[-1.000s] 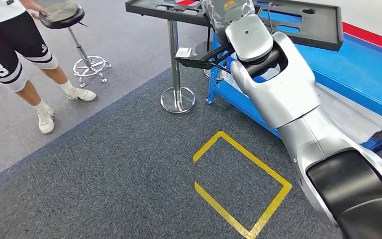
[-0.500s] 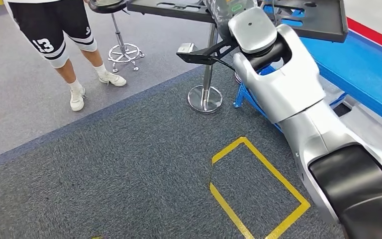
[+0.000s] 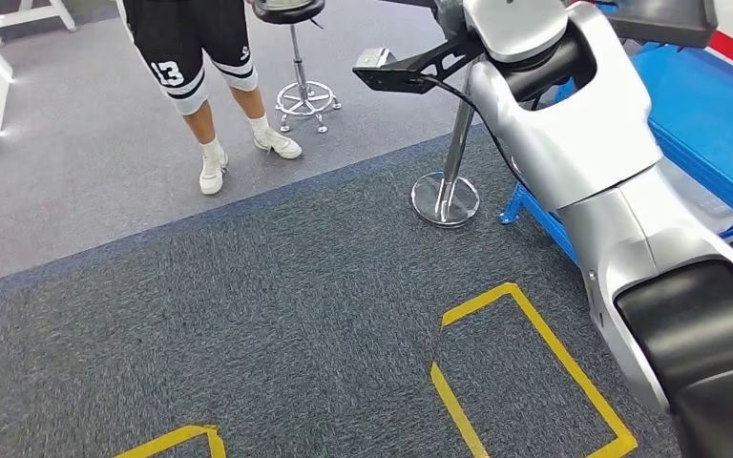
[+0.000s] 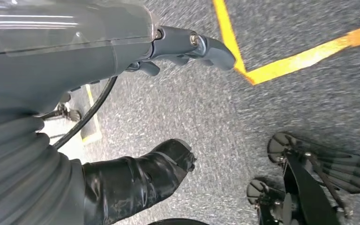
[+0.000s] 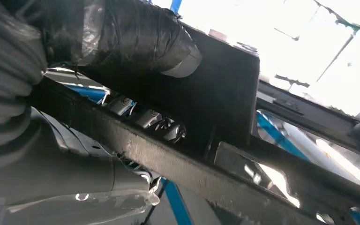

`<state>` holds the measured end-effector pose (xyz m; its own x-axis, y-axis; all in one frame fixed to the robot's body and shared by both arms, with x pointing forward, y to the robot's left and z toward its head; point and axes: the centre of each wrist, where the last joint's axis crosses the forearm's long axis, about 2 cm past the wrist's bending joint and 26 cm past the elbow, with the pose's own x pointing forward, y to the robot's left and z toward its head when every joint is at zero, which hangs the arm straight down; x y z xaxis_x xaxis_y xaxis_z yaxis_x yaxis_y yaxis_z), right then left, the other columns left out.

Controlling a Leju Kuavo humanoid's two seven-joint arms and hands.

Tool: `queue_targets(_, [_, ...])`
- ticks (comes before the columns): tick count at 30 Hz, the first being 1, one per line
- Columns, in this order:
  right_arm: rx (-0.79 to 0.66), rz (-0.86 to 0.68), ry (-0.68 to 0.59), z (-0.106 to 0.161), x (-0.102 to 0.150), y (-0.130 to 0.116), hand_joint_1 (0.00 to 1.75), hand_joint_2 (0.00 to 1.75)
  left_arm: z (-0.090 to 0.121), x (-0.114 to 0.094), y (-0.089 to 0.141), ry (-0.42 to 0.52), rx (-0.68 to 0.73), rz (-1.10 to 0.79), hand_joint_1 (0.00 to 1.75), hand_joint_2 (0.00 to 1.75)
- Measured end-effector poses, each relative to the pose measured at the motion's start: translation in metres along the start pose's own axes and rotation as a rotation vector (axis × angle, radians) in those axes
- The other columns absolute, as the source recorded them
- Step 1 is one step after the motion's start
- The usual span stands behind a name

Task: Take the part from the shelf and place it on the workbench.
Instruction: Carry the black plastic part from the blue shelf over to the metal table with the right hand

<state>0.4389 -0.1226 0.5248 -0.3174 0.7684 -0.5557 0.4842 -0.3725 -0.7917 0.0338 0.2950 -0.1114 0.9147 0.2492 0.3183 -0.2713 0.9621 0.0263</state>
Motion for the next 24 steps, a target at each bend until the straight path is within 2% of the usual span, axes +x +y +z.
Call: queue_targets(24, [0.005, -0.020, -0.004, 0.003, -0.013, 0.004, 1.75, 1.75, -0.001, 0.002, 0.003, 0.034, 0.021, 0.009, 0.00, 1.75])
